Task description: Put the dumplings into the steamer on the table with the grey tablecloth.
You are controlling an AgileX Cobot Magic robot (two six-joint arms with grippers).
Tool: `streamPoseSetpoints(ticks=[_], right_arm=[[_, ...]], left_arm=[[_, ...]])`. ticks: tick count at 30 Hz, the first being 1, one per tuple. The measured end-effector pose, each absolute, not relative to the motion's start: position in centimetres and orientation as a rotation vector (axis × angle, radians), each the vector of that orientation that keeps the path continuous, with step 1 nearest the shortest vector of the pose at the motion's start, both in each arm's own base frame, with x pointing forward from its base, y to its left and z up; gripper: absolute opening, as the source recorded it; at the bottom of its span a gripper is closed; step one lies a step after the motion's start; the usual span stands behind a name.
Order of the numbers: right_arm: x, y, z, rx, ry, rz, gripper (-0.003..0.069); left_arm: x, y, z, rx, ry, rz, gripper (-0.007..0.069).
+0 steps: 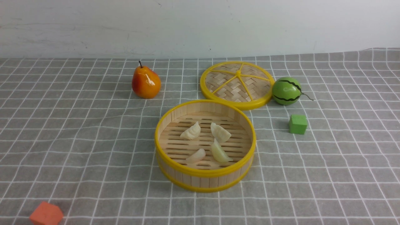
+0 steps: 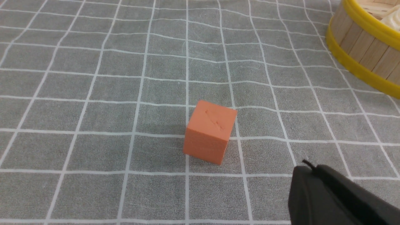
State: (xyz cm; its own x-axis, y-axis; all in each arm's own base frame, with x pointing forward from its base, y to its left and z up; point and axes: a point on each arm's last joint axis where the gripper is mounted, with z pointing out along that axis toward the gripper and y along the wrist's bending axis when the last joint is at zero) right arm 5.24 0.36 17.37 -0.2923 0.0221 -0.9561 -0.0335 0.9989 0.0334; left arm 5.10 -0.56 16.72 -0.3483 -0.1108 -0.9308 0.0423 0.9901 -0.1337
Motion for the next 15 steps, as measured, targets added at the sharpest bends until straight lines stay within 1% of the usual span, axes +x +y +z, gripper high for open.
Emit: streamPoseSetpoints(ticks=[15], right_arm=[[5.24,0.36,17.37,-0.008,1.867,0.054,0.0108]], left_arm=[[5.1,-0.56,16.74,-0.049,1.921,-0.157,0.0003]])
